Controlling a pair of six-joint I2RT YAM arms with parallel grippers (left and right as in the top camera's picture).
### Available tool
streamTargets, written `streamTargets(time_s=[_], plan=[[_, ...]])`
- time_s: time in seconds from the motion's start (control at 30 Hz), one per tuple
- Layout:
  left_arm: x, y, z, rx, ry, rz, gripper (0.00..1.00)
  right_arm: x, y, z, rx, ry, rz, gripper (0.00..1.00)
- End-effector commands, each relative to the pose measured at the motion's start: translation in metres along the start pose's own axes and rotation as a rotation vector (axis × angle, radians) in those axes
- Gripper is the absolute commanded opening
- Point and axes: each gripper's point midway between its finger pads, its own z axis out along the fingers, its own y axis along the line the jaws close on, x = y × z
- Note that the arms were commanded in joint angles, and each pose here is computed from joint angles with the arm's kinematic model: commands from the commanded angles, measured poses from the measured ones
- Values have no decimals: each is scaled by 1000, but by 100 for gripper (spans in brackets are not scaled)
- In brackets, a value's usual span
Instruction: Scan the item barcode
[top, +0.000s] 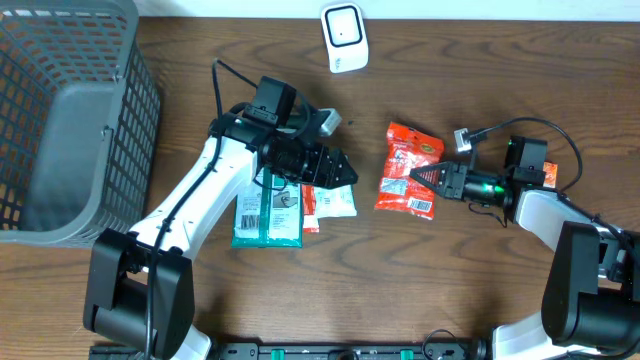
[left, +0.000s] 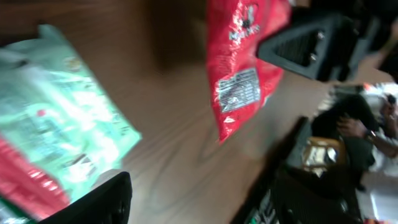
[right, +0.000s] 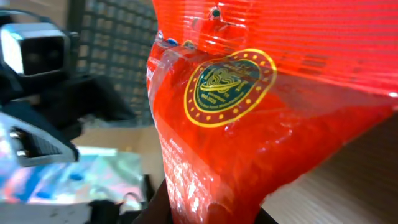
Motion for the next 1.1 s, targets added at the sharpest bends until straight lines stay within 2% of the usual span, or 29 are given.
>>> streamTargets(time_s=[0.0, 0.37, 0.7, 0.83, 1.07], plan=[[1, -20, -4, 89, -2, 79, 73, 4, 36, -2, -178, 50, 42, 1], [-1, -47, 16, 124, -2, 198, 74, -5, 53, -2, -238, 72, 82, 1], [-3, -67, 28, 155, -15, 270, 73, -12, 103, 36, -287, 134, -46, 1], [-2, -67, 28, 154, -11, 266, 60, -21, 119, 40, -302, 96, -92, 1], [-2, -67, 28, 154, -12, 267, 28, -22, 120, 40, -304, 85, -117, 1]])
